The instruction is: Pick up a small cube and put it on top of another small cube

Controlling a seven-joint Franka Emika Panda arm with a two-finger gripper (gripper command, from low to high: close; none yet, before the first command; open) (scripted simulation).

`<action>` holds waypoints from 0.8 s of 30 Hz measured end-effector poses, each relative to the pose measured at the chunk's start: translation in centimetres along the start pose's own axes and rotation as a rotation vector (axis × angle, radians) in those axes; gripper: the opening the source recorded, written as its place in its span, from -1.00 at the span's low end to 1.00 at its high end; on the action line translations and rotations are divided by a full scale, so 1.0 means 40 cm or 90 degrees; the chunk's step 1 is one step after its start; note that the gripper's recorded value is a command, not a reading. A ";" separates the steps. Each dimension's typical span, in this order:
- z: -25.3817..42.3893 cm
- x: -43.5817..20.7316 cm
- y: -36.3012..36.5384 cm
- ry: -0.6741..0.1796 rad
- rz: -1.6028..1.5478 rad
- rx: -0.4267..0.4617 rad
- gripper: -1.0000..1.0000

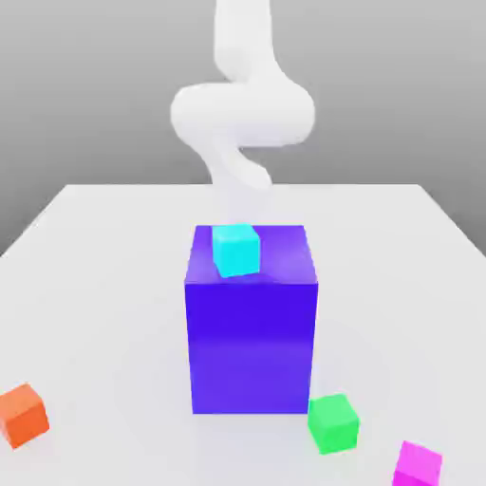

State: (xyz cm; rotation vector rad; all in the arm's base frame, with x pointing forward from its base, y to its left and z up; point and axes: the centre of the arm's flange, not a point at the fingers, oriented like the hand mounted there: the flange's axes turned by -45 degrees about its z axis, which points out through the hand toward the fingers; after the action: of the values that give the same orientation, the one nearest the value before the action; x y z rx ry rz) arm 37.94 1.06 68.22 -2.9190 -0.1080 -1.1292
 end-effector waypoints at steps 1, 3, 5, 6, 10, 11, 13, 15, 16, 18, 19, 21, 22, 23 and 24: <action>0.047 0.004 -0.012 -0.017 -0.020 0.010 0.00; 0.138 0.006 -0.037 -0.048 -0.060 0.028 0.00; 0.226 0.001 -0.065 -0.079 -0.099 0.046 0.00; 0.270 -0.004 -0.080 -0.093 -0.119 0.055 0.00; 0.440 -0.040 -0.148 -0.151 -0.198 0.090 0.00; 0.482 -0.053 -0.166 -0.166 -0.219 0.099 0.00; 0.564 -0.084 -0.203 -0.194 -0.259 0.116 0.00; 0.643 -0.122 -0.241 -0.222 -0.300 0.132 0.00; 0.681 -0.143 -0.261 -0.236 -0.321 0.141 0.00; 0.755 -0.192 -0.308 -0.263 -0.366 0.159 0.00; 0.790 -0.218 -0.332 -0.276 -0.389 0.168 0.00; 0.859 -0.275 -0.370 -0.303 -0.432 0.184 0.00; 0.892 -0.304 -0.383 -0.317 -0.451 0.191 0.00; 0.925 -0.335 -0.396 -0.331 -0.471 0.198 0.00; 0.957 -0.367 -0.410 -0.344 -0.491 0.205 0.00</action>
State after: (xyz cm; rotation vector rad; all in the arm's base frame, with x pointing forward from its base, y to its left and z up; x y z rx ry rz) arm 51.70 17.82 29.75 -2.8138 -1.3515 -0.2242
